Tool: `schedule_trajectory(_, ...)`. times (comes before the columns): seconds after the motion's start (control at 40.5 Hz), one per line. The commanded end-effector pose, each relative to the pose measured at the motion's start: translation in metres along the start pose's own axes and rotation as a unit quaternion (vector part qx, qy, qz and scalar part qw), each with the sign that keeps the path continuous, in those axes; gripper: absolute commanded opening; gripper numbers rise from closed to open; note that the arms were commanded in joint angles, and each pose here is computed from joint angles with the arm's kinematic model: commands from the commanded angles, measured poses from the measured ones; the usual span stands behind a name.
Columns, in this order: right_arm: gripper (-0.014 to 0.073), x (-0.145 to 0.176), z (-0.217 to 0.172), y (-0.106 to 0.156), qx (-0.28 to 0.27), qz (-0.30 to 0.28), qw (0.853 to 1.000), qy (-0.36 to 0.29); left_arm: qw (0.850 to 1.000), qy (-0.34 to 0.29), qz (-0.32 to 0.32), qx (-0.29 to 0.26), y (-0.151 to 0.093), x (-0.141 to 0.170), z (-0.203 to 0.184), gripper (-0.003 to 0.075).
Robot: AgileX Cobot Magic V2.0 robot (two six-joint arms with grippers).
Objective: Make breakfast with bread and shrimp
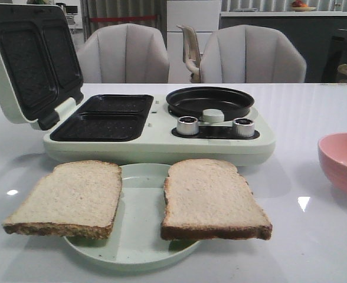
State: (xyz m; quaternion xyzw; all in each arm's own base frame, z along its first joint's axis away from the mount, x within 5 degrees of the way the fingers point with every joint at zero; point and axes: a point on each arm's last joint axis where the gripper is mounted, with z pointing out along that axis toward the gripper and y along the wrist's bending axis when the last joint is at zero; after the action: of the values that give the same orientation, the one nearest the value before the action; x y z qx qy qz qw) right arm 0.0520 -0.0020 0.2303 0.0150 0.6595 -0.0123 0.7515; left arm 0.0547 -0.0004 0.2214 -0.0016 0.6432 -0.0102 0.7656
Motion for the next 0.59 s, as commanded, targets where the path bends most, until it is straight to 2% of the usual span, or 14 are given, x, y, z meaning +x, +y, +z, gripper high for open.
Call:
schedule_trajectory(0.0, 0.0043, -0.051, -0.011, 0.000, 0.003, 0.002, 0.995, -0.100, 0.993, -0.121, -0.015, -0.003, 0.001, -0.038, -0.005, 0.0101)
schedule_trajectory(0.197, 0.0043, -0.111, -0.027, 0.001, -0.002, 0.001, 0.990, -0.138, 0.987, -0.158, -0.010, 0.005, -0.001, -0.101, -0.015, 0.0101)
schedule_trajectory(0.272, 0.0043, -0.127, -0.026, 0.002, -0.005, 0.001, 0.992, -0.123, 0.988, -0.154, -0.009, 0.008, -0.002, -0.127, -0.016, 0.0101)
schedule_trajectory(0.444, 0.0043, -0.153, -0.010, 0.004, -0.015, 0.006, 0.999, -0.034, 0.998, -0.067, -0.006, 0.018, -0.005, -0.166, -0.007, 0.0101)
schedule_trajectory(0.568, 0.0043, -0.147, 0.011, 0.005, -0.020, 0.006, 0.998, 0.061, 0.999, 0.028, -0.004, 0.024, -0.007, -0.167, 0.008, 0.0101)
